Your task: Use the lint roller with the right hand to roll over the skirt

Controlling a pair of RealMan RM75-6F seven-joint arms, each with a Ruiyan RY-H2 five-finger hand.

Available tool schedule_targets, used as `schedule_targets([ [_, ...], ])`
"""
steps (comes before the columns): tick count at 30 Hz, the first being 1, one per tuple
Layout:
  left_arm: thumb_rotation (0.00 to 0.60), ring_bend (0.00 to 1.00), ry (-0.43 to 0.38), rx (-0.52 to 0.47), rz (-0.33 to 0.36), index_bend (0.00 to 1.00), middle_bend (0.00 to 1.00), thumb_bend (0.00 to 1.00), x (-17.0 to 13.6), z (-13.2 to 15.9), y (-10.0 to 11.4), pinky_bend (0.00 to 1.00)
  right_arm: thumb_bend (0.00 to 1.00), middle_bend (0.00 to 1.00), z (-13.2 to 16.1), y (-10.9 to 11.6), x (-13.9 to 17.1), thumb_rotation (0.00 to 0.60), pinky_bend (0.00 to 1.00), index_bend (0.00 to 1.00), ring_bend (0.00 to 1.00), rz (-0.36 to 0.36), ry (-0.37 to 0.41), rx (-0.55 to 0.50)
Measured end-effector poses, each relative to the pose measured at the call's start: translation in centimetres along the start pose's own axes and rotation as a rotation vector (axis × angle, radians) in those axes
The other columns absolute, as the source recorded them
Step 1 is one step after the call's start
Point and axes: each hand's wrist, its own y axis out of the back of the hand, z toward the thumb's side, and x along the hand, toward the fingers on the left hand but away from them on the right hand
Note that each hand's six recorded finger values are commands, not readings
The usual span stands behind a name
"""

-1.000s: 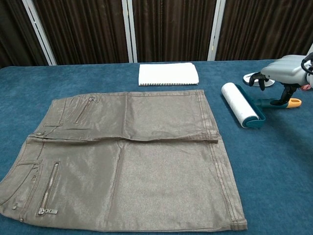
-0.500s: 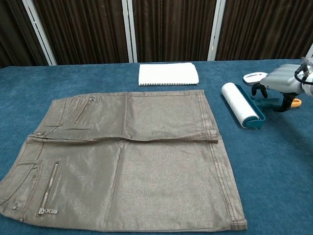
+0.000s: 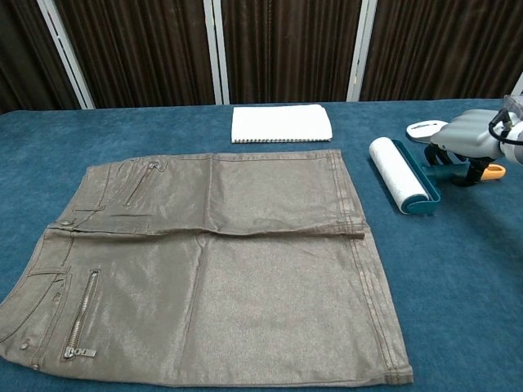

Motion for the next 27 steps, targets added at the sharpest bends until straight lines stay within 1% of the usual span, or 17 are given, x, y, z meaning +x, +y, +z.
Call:
schedule_targets([
  [4,0.600,0.00,-0.002,-0.006,-0.002,0.00,0.00,0.00,0.0,0.1,0.0,0.00,0.68,0.57,-0.2,0.3,0.3,0.600,0.50,0.51,0.49,-0.025,0.012,-0.010],
  [7,0.600,0.00,-0.005,-0.012,-0.005,0.00,0.00,0.00,0.0,0.2,0.1,0.00,0.70,0.57,-0.6,0.9,0.7,0.600,0.51,0.51,0.50,-0.056,0.023,-0.017],
  [12,0.600,0.00,-0.012,-0.024,-0.007,0.00,0.00,0.00,0.1,0.3,0.2,0.00,0.73,0.58,-1.0,2.8,1.4,0.600,0.51,0.51,0.50,-0.124,0.053,-0.019],
  [16,0.600,0.00,-0.017,-0.039,-0.013,0.00,0.00,0.00,0.2,0.4,0.3,0.00,0.76,0.58,-0.8,4.7,2.2,0.600,0.51,0.51,0.50,-0.177,0.091,-0.023],
  [19,0.600,0.00,-0.023,-0.047,-0.017,0.00,0.00,0.00,0.3,0.6,0.4,0.00,0.77,0.58,0.0,6.3,3.1,0.600,0.51,0.52,0.50,-0.211,0.134,-0.019],
  [22,0.600,0.00,-0.028,-0.052,-0.023,0.00,0.00,0.00,0.3,0.6,0.3,0.00,0.78,0.58,1.5,8.1,4.0,0.600,0.51,0.52,0.50,-0.242,0.185,0.000],
  [25,0.600,0.00,-0.030,-0.054,-0.027,0.00,0.00,0.00,0.3,0.6,0.3,0.00,0.79,0.59,3.5,10.0,5.1,0.600,0.51,0.52,0.50,-0.274,0.244,0.046],
  [27,0.600,0.00,-0.030,-0.056,-0.032,0.00,0.00,0.00,0.3,0.6,0.2,0.00,0.80,0.59,5.2,11.3,5.7,0.600,0.51,0.52,0.50,-0.296,0.283,0.097],
])
